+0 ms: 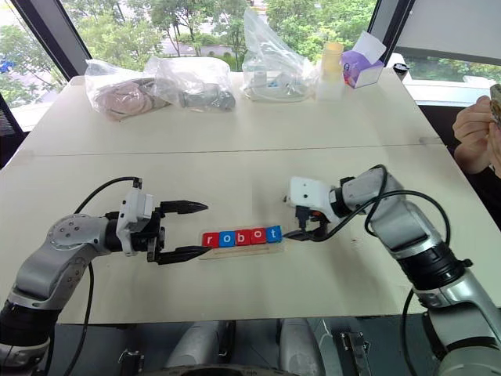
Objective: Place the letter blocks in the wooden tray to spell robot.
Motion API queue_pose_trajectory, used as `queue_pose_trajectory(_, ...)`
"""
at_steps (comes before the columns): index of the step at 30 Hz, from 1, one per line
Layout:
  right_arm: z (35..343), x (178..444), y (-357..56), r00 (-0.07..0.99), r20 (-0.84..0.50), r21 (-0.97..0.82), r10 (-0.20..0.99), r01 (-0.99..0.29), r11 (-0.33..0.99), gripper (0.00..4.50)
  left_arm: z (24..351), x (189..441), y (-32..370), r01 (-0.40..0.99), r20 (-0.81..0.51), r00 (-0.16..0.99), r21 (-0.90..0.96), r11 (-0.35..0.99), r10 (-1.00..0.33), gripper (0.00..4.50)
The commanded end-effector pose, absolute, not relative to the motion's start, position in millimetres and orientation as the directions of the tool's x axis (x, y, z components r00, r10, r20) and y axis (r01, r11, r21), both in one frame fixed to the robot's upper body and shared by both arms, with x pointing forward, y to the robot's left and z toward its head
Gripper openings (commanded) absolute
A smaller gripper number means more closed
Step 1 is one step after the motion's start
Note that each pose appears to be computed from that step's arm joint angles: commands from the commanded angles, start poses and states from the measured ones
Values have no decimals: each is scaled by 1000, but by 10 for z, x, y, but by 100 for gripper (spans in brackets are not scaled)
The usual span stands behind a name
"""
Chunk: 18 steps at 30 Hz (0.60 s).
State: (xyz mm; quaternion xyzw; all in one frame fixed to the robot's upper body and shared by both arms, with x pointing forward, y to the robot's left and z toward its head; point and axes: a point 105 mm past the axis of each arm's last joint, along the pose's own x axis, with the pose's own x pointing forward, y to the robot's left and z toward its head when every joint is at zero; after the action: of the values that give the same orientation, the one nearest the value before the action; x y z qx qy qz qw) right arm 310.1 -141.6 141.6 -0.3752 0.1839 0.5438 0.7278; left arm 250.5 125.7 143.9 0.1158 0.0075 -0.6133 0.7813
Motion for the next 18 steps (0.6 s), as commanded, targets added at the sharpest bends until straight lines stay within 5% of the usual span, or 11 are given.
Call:
queue_pose_trajectory(1, 1482, 3151, -1461, 388, -648, -382, 655, -910, 160, 444, 1504, 2506, 1290, 953, -137, 254, 202, 224, -957, 450)
queue_pose_trajectory(18, 1279, 3110, -1223, 376, -619, -378, 690, -912, 158, 444, 1510, 2478, 1319, 958, -156, 238, 200, 206, -959, 450)
